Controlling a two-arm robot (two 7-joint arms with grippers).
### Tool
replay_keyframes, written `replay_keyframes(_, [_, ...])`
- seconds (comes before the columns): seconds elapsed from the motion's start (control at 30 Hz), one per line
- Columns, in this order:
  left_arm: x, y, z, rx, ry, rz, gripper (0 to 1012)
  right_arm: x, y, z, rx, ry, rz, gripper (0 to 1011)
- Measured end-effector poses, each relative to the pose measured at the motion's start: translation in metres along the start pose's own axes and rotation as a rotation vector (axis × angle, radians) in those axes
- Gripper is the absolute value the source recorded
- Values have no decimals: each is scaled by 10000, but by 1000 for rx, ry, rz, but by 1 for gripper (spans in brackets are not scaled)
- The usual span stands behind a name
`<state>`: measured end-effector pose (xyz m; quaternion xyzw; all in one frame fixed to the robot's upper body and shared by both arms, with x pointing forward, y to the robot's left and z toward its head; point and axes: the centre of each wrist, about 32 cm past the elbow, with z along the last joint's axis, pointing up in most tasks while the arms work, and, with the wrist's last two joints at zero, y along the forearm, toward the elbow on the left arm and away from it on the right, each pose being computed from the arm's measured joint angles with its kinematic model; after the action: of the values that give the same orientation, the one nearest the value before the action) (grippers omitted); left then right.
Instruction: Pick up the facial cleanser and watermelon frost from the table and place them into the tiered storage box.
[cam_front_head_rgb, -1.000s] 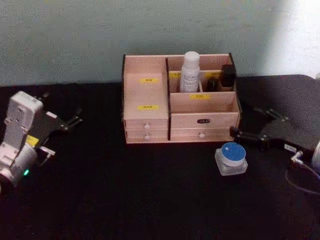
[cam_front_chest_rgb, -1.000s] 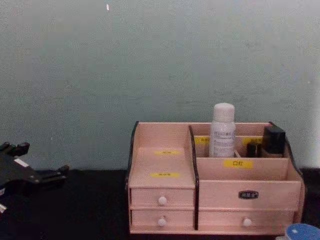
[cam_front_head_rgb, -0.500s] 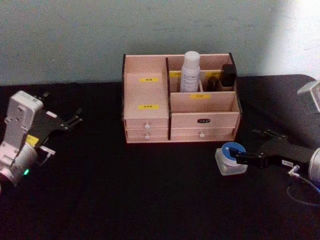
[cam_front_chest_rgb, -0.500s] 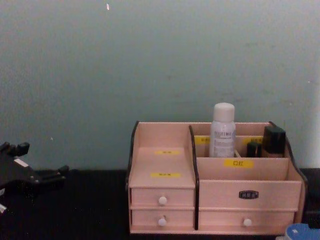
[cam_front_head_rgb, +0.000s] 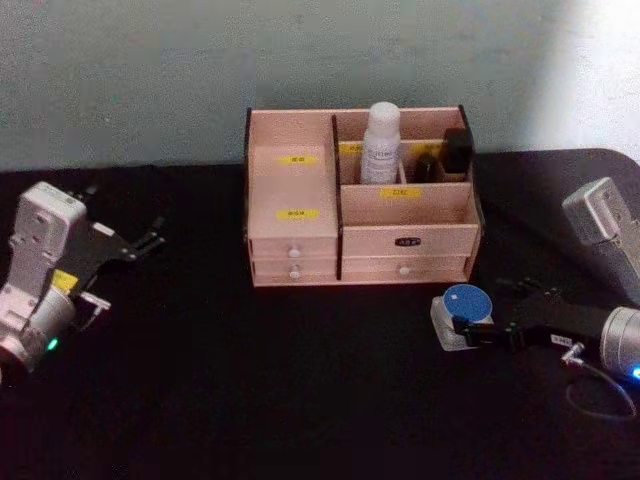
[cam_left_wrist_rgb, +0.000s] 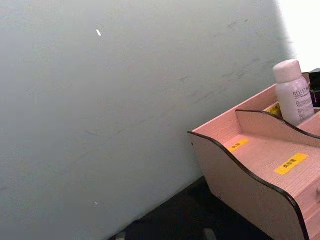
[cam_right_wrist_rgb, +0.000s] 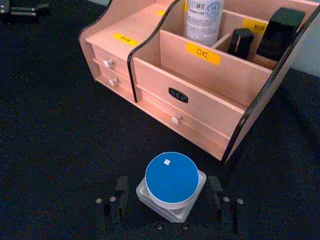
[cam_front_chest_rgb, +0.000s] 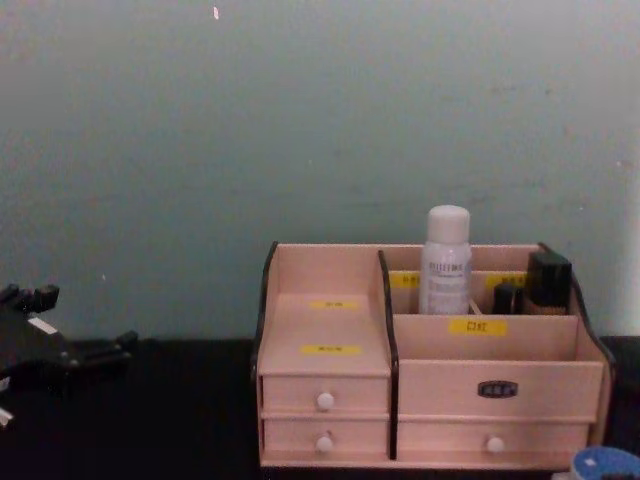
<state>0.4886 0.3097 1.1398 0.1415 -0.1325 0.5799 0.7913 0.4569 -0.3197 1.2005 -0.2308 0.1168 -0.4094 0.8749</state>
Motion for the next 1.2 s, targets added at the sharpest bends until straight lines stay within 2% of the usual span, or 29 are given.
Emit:
replay_keyframes(0.5, [0, 0, 0, 0, 0, 0, 1001, 26, 113, -43, -25, 7, 14, 1000])
replay_keyframes(1.2, [0, 0, 0, 0, 0, 0, 1001, 41, 146, -59, -26, 9, 7, 1000])
